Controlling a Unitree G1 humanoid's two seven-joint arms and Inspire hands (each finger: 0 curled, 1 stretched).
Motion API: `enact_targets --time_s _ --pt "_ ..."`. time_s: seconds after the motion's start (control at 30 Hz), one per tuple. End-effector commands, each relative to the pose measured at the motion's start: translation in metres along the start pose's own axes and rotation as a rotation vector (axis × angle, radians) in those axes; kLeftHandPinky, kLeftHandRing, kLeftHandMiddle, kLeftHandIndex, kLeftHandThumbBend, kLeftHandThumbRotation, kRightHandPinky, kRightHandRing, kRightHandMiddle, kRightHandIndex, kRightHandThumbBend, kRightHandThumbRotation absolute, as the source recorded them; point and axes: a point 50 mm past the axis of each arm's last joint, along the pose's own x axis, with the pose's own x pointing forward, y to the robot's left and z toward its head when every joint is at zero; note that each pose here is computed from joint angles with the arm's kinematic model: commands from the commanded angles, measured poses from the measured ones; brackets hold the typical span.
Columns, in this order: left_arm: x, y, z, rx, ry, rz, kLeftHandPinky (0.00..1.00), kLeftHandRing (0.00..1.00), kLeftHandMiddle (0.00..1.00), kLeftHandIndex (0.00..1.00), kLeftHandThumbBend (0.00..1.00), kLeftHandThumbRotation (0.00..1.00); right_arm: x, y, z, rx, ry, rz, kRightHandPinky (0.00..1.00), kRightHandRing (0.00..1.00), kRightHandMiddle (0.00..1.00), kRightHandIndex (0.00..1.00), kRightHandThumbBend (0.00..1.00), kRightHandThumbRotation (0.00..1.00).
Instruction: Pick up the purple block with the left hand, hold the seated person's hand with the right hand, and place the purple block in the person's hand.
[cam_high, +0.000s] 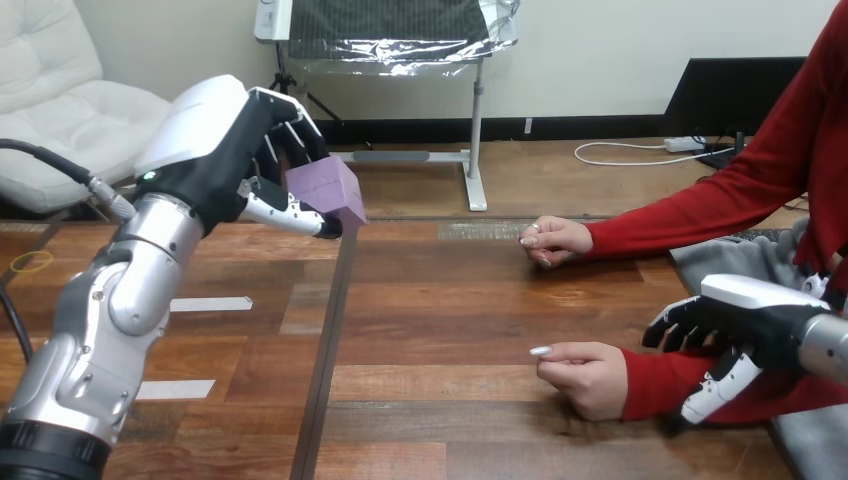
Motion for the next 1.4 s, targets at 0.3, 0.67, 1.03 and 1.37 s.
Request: enact_targets --time_s 0.3,0.67,1.03,1.37 --pt "0.007 0.026 0.010 -0.004 -0.040 0.086 0.31 0.35 0.42 0.43 0.71 0.00 0.008 -0.028 0.011 -0.036 0.039 -0.036 0.62 0.72 0.76 0.74 1.00 0.22" --pt "0.008 0.027 0.010 -0.029 -0.045 0.096 0.32 0.36 0.42 0.43 0.71 0.00 0.011 -0.022 0.015 -0.044 0.003 -0.047 0.53 0.60 0.66 0.65 1.00 0.14" --pt "0.009 0.028 0.011 -0.037 -0.040 0.095 0.32 0.35 0.42 0.43 0.70 0.00 0.015 -0.016 0.017 -0.056 0.007 -0.056 0.40 0.49 0.56 0.58 1.00 0.14" --pt "0.009 0.028 0.011 -0.043 -0.040 0.098 0.30 0.34 0.41 0.43 0.71 0.00 0.017 -0.013 0.018 -0.073 0.008 -0.078 0.17 0.25 0.36 0.51 1.00 0.14"
